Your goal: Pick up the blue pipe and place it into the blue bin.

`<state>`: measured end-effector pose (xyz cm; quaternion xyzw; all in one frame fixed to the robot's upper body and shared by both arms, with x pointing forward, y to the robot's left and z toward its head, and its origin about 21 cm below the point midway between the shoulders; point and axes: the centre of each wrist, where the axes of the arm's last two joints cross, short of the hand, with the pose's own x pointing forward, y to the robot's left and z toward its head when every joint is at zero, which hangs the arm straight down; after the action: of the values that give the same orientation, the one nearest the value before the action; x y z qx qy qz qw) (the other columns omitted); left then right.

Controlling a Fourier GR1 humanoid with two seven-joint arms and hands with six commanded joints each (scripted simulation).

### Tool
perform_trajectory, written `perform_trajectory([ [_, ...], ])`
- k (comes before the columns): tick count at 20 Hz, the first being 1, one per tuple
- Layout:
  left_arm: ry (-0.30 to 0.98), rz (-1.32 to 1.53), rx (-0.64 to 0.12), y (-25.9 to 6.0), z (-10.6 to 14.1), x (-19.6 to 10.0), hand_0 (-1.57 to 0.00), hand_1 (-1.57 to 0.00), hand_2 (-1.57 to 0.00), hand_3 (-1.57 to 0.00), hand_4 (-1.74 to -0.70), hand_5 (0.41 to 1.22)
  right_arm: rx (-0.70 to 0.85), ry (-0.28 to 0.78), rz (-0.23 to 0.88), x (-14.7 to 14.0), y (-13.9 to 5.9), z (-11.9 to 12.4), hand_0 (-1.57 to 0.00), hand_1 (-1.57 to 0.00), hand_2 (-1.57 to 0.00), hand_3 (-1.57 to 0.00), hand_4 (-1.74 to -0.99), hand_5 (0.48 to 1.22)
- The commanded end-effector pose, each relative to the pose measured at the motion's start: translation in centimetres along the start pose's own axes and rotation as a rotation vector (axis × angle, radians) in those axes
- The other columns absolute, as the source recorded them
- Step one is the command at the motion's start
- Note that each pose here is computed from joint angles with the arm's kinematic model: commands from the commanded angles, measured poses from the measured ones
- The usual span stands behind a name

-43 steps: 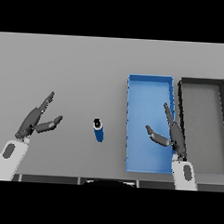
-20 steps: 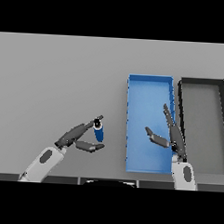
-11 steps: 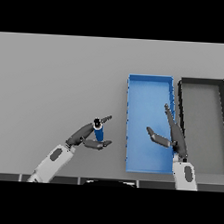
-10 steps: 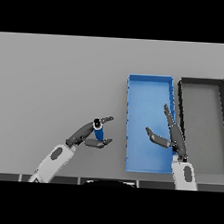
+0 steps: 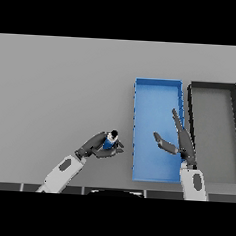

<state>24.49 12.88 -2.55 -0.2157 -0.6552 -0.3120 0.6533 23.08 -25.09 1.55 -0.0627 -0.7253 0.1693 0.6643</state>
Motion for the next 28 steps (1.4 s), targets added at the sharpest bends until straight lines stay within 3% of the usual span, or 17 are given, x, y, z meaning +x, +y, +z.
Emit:
perform_trajectory([
  [1, -0.001, -0.008, 0.011, -0.2, -0.2, 0.1, -1.33, -1.38, -1.4, -1.37, -1.56, 1.148, -0.001, 0.003, 0.002, -0.2, -0.1, 0.2, 0.0, 0.0, 0.0, 0.0, -1.176, 0.559],
  [5, -0.058, -0.03, 0.021, -0.4, -0.2, 0.2, -1.47, -1.49, -1.5, -1.49, -1.5, 1.191, -0.001, -0.001, -0.001, -0.2, -0.2, 0.3, 0.0, 0.0, 0.0, 0.0, -1.166, 0.556],
  [9, -0.223, -0.013, 0.02, -1.0, -1.1, 2.9, -1.53, -1.54, -1.54, -1.54, -1.48, 1.209, 0.001, 0.0, 0.005, 0.2, -0.2, 0.2, 0.0, 0.0, 0.0, 0.0, -1.151, 0.55],
  [18, -0.232, -0.047, -0.041, -1.2, -2.9, 7.3, -1.57, -1.57, -1.57, -1.57, -1.47, 1.219, 0.0, 0.005, 0.031, -0.3, -0.4, 0.2, 0.0, 0.0, 0.0, 0.0, -1.123, 0.571],
  [24, -0.226, -0.045, -0.051, -1.1, -3.0, 7.3, -1.57, -1.57, -1.57, -1.57, -1.47, 1.22, -0.12, 0.025, 0.019, -0.3, 1.4, 3.7, 0.0, 0.0, 0.0, 0.0, -1.123, 0.578],
  [28, -0.234, -0.046, -0.06, -1.3, -2.5, 6.8, -1.57, -1.57, -1.57, -1.57, -1.47, 1.22, -0.2, 0.04, 0.015, 0.1, 2.2, 5.0, 0.0, 0.0, 0.0, 0.0, -1.191, 0.577],
])
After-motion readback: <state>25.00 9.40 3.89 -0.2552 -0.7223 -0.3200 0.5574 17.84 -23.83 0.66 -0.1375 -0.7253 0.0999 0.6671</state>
